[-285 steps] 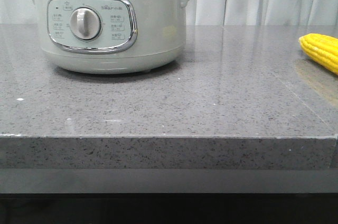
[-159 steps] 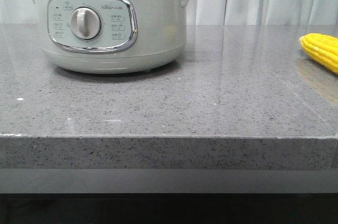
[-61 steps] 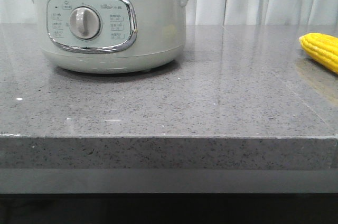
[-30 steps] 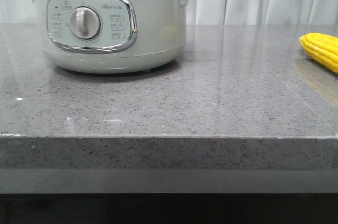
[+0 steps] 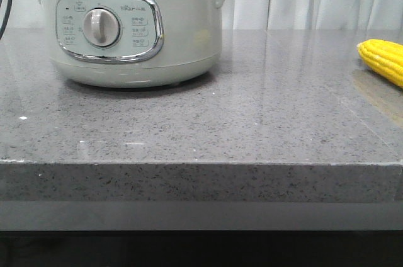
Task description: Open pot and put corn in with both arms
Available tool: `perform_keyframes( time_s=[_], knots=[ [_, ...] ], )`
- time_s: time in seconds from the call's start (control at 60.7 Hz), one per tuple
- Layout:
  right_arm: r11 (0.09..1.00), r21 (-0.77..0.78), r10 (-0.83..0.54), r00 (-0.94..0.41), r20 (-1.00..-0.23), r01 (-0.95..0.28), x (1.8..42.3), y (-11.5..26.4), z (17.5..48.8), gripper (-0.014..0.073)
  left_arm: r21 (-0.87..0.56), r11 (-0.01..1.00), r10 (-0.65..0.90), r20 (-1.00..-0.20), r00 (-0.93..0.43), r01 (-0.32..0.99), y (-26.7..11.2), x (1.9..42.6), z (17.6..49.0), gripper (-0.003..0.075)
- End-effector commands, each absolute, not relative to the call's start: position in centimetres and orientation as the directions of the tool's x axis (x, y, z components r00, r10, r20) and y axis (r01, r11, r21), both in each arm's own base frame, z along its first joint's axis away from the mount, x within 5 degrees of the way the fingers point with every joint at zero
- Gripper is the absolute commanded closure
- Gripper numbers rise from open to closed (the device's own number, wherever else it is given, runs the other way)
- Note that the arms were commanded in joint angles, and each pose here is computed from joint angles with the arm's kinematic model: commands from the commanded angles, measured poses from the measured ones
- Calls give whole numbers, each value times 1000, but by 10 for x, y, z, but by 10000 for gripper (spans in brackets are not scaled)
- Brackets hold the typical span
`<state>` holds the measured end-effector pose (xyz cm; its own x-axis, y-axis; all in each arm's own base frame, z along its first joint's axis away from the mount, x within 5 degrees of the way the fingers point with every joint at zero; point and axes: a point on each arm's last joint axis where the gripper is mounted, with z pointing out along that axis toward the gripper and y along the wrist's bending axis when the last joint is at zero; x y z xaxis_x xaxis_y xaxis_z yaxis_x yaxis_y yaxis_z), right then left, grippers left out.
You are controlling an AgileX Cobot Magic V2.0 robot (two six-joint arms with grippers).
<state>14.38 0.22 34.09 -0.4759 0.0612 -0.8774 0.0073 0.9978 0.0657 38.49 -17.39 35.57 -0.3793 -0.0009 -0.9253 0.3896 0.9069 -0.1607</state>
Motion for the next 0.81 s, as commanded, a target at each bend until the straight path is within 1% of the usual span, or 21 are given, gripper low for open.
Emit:
perform_keyframes(
  time_s=[0.0,0.132,0.264,0.395,0.576,0.675,0.791],
  knots=[
    [998,56,55,-388,-920,9,146,1,357,-6,-183,897,-81,-963,-257,402,-172,376,393,370],
    [998,56,55,-387,-921,9,146,1,357,-6,-183,897,-81,-963,-257,402,-172,376,393,450],
    [998,56,55,-387,-921,9,146,1,357,-6,-183,896,-89,-967,-240,405,-171,372,400,492],
    [998,56,55,-387,-921,9,146,1,357,-6,-183,892,-109,-974,-197,413,-167,363,418,493],
    [998,56,55,-386,-921,9,147,1,357,-6,-181,884,-150,-983,-104,432,-158,343,458,493],
    [998,56,55,-387,-921,9,146,1,357,-6,-178,878,-171,-984,-56,443,-151,326,481,493],
    [998,56,55,-388,-920,9,146,1,357,-6,-174,873,-169,-984,-53,456,-140,300,501,493]
  ],
)
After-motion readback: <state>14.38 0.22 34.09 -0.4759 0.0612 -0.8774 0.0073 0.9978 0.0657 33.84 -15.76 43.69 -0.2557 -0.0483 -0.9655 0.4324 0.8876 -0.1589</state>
